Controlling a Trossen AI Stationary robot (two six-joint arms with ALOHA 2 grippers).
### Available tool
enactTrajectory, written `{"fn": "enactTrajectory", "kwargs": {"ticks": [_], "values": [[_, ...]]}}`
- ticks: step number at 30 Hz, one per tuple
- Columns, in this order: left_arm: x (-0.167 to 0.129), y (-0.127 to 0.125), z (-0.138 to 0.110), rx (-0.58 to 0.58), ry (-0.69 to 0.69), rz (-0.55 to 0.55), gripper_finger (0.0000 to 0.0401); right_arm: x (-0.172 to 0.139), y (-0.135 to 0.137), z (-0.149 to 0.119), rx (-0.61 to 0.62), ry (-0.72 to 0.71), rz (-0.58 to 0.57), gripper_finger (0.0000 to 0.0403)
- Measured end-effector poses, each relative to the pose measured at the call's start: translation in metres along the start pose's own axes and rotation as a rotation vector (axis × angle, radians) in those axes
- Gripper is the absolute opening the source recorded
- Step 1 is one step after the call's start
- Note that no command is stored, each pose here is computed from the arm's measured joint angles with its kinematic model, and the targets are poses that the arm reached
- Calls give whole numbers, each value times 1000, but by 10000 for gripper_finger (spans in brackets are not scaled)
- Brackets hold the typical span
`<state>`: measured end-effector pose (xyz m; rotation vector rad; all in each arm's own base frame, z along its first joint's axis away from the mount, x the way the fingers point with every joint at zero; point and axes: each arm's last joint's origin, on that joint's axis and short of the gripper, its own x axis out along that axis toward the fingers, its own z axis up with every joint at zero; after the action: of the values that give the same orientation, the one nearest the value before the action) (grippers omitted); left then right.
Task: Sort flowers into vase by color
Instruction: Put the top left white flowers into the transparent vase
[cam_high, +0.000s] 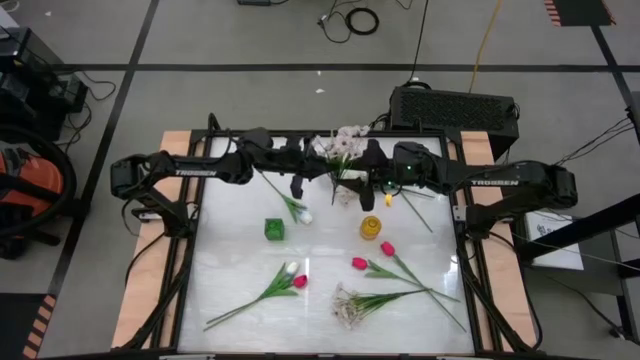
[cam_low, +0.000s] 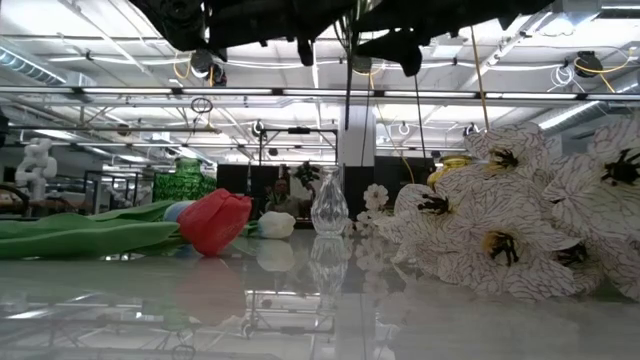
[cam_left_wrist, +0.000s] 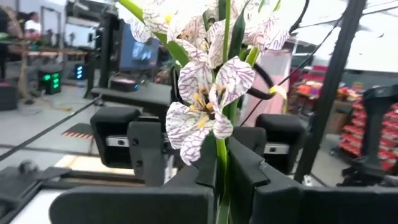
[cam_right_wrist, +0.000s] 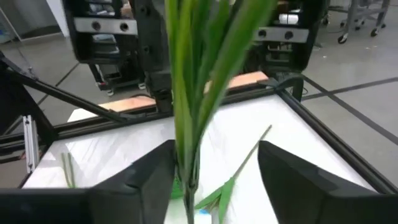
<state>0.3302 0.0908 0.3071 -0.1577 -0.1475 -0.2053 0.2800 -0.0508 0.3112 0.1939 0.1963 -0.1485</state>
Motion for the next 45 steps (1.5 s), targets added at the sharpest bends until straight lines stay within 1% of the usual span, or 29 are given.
{"fn": "enactTrajectory", "kwargs": {"ticks": [4, 9, 13, 18, 20, 23, 26, 30, 32, 37, 42, 45], "values": [[-9, 3, 14, 27, -37, 3, 17, -8, 0, 2, 0, 13, -13, 251], [-24, 14, 30, 33, -80, 54, 18, -18, -1, -2, -1, 88, -80, 265], [-39, 25, 44, 47, -128, 148, 18, -20, -4, -8, -15, 146, -123, 263], [-51, 44, 48, 44, -159, 285, 18, -20, -4, -8, -29, 147, -135, 255], [-52, 50, 45, 38, -157, 324, 18, -20, -4, -7, -35, 141, -134, 252], [-52, 54, 36, 17, -123, 339, 18, -19, -4, -7, -35, 138, -133, 249], [-53, 54, 31, 13, -118, 338, 18, -19, -4, -7, -35, 138, -132, 246], [-53, 51, 17, -8, -82, 344, 18, -19, -4, -7, -39, 138, -132, 242], [-52, 48, 14, 5, -86, 348, 18, -19, -4, -7, -42, 139, -132, 240], [-52, 46, 3, 30, -71, 446, 18, -19, -4, -7, -42, 139, -132, 235], [-51, 43, 1, 37, -87, 451, 18, -19, -4, -7, -42, 139, -131, 230], [-51, 42, 4, 53, -127, 487, 18, -19, -4, -7, -42, 139, -131, 230]]}}
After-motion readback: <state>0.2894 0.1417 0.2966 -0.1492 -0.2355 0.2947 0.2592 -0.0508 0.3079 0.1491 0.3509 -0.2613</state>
